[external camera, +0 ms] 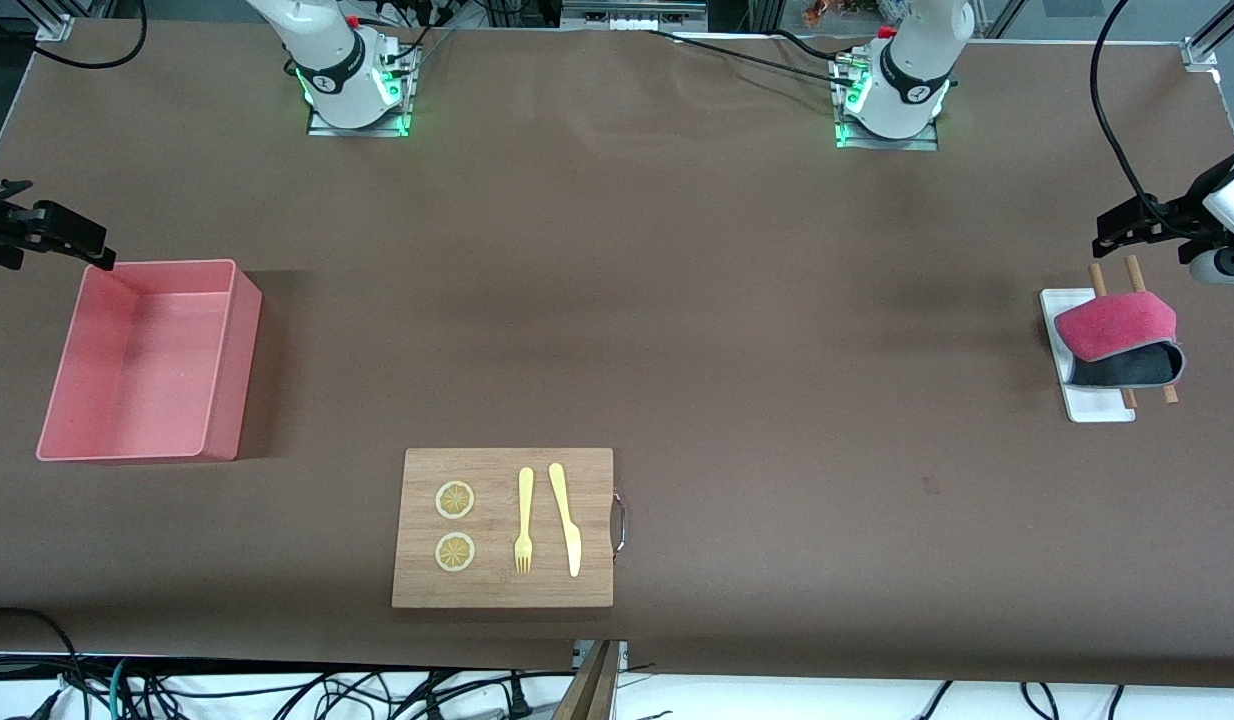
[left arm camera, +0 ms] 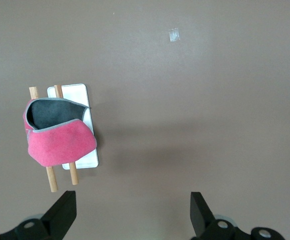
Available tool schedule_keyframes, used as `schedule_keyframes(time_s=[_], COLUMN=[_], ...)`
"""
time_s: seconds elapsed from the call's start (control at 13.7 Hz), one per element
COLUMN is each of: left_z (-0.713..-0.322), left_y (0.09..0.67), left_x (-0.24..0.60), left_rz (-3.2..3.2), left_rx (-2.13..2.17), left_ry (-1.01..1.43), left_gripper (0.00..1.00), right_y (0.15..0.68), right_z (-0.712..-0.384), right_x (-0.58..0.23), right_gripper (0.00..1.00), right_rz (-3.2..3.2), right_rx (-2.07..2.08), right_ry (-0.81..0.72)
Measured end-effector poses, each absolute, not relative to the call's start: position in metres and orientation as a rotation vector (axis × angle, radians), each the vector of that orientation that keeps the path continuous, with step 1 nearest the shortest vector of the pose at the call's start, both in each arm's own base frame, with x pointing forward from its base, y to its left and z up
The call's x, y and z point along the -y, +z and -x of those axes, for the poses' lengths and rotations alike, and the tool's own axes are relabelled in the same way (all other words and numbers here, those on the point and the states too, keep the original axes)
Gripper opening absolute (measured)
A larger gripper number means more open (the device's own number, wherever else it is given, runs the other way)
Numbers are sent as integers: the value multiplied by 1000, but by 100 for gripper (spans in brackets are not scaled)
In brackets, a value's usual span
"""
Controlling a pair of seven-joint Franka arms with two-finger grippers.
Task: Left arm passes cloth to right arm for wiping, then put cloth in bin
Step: 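Lower the left gripper onto the pink cloth on the white holder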
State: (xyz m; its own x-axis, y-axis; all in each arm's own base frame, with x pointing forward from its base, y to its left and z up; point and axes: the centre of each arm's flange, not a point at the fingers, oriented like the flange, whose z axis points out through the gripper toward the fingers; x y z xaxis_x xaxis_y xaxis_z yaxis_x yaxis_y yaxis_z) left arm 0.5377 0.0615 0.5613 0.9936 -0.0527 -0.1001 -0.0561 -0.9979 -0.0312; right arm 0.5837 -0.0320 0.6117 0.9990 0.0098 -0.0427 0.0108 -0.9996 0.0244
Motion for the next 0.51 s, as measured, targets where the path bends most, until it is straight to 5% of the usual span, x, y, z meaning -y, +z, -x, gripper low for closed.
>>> schedule_keyframes(time_s=[0.51], left_z=[-542], left_y=[573], left_x=[-53], left_rz=[3101], left_rx=[-77], left_ry=[131], left_gripper=[100], right_y=[612], right_z=[-584], right_x=[32], right_gripper=[100], right_rz=[-3116], right_rx=[-16], right_ry=[-65])
